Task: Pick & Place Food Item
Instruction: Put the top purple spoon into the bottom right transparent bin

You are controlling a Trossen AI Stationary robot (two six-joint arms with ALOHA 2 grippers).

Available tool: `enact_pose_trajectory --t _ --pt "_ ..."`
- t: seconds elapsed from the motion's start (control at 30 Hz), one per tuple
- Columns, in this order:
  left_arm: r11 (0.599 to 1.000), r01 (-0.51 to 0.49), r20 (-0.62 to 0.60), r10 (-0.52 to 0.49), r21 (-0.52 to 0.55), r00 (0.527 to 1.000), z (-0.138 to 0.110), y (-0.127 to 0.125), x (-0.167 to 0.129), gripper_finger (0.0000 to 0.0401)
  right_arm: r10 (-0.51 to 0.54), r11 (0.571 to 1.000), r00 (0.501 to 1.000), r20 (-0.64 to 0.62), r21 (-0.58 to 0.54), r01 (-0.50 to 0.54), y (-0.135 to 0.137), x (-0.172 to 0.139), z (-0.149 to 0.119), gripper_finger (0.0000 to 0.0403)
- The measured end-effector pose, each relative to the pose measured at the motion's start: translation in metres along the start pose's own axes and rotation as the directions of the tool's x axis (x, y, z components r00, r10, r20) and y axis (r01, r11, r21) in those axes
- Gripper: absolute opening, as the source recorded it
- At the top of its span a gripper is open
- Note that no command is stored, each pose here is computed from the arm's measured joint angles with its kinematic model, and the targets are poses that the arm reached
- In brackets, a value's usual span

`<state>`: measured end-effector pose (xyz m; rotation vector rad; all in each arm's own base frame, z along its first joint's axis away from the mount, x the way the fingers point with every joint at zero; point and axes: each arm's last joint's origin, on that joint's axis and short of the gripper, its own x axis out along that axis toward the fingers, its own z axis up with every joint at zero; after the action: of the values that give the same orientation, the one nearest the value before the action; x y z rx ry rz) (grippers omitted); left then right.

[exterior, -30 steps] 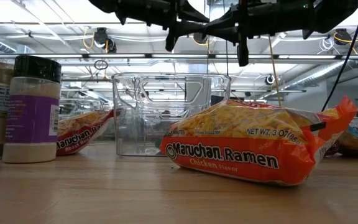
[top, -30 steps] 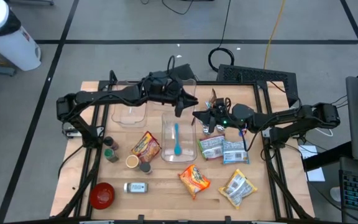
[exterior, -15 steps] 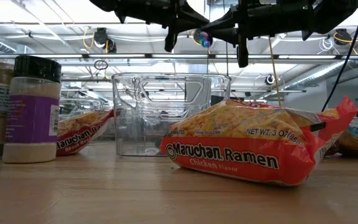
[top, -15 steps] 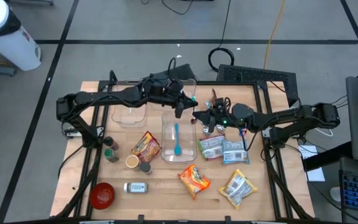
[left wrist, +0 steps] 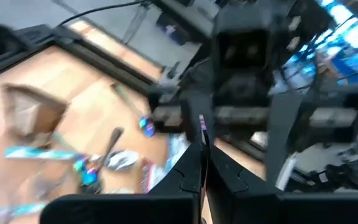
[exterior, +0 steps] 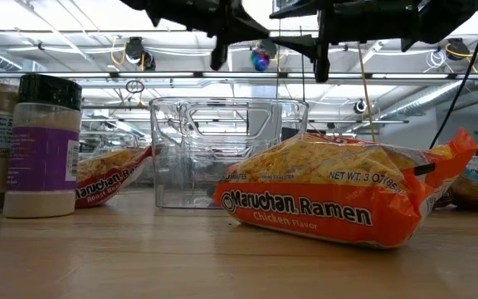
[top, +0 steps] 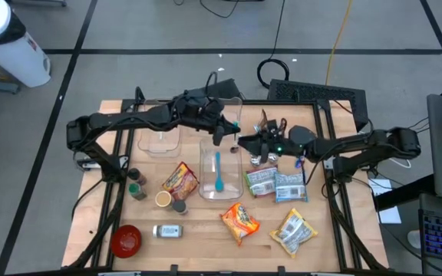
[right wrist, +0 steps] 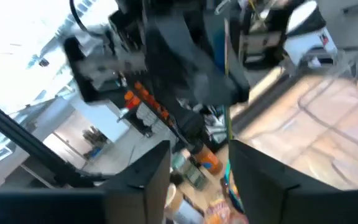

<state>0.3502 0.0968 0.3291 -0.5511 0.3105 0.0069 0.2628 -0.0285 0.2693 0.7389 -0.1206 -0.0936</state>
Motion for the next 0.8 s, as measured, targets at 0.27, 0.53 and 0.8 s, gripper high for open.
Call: enact_pose_trajectory --t 0.27,0.53,0.8 --pt "0.977 -0.168 -0.048 0.163 -0.129 0.985 0.002 -0.012 -0.042 0.0004 0.128 0.992 0.992 0.012 0.0 -0.128 0.002 -0.018 0.033 0.0207" --pt "0.863 -0.348 -0.124 0.326 -0.367 0.937 -0.024 -0.024 -0.039 0.0005 0.24 0.97 0.971 0.018 -0.038 -0.239 0.019 -0.048 0.057 0.0205" --pt "0.706 -0.447 -0.214 0.399 -0.549 0.892 -0.068 -0.025 -0.025 0.0003 0.16 0.983 0.984 -0.079 -0.075 -0.166 0.016 -0.054 0.049 0.0203"
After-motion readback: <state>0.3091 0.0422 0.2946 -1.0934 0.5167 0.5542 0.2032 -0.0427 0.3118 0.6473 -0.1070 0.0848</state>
